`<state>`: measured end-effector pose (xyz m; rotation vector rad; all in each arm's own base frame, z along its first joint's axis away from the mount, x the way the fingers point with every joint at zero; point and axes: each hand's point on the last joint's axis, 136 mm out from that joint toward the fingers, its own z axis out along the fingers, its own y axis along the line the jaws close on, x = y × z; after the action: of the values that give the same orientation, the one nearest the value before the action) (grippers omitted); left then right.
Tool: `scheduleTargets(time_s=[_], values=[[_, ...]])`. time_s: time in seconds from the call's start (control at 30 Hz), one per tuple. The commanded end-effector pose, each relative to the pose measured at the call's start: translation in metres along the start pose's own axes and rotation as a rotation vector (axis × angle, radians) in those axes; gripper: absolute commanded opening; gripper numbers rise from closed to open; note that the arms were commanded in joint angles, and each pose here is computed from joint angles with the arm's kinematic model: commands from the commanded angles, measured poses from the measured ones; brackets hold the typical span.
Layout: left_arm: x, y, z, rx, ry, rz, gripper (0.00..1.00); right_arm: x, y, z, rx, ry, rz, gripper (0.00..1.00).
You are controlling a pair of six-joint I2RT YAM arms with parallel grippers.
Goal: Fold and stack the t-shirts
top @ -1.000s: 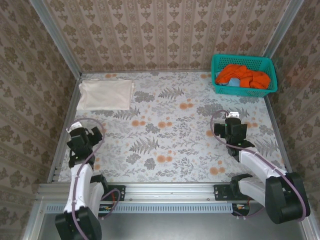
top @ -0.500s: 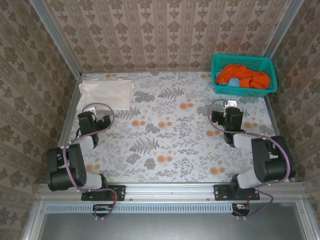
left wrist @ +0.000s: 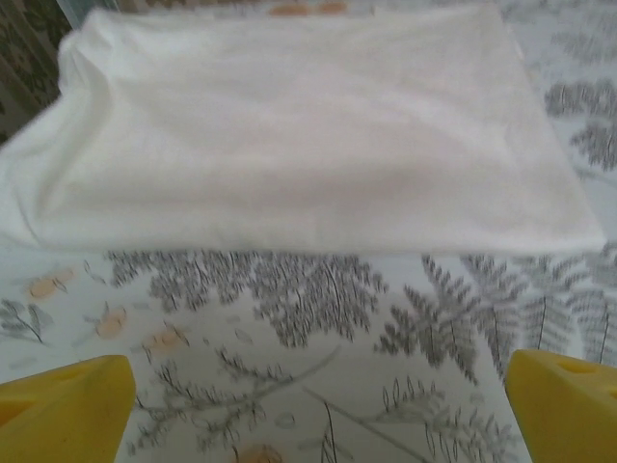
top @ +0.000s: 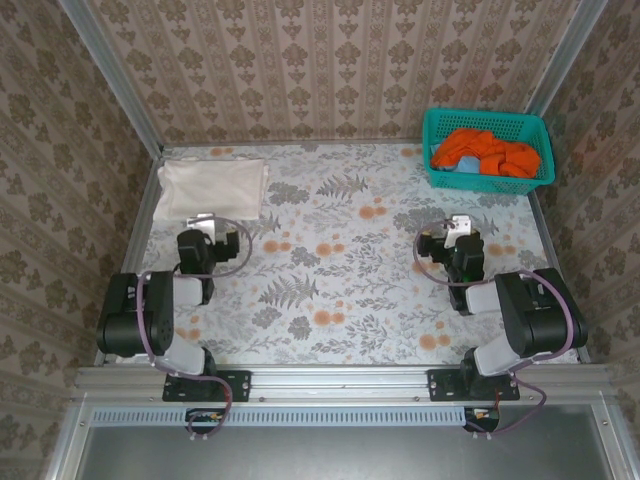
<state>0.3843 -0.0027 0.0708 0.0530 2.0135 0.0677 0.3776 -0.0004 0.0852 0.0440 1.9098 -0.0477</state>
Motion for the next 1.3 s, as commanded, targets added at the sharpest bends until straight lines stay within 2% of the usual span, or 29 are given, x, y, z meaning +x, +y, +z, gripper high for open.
scheduleTargets(time_s=[0.0,1.27], values=[[-0.0265,0.0090,0.0035,-0.038,-0.080,0.015,1.00,-0.0185,-0.0033,0.0186,0.005,0.016,0.016,1.00],[-0.0272,0.0084,0.0032,-0.037,-0.085,0.018,1.00,-0.0199,-0.0044,0.0168,-0.006,0.003,0.025,0.99]])
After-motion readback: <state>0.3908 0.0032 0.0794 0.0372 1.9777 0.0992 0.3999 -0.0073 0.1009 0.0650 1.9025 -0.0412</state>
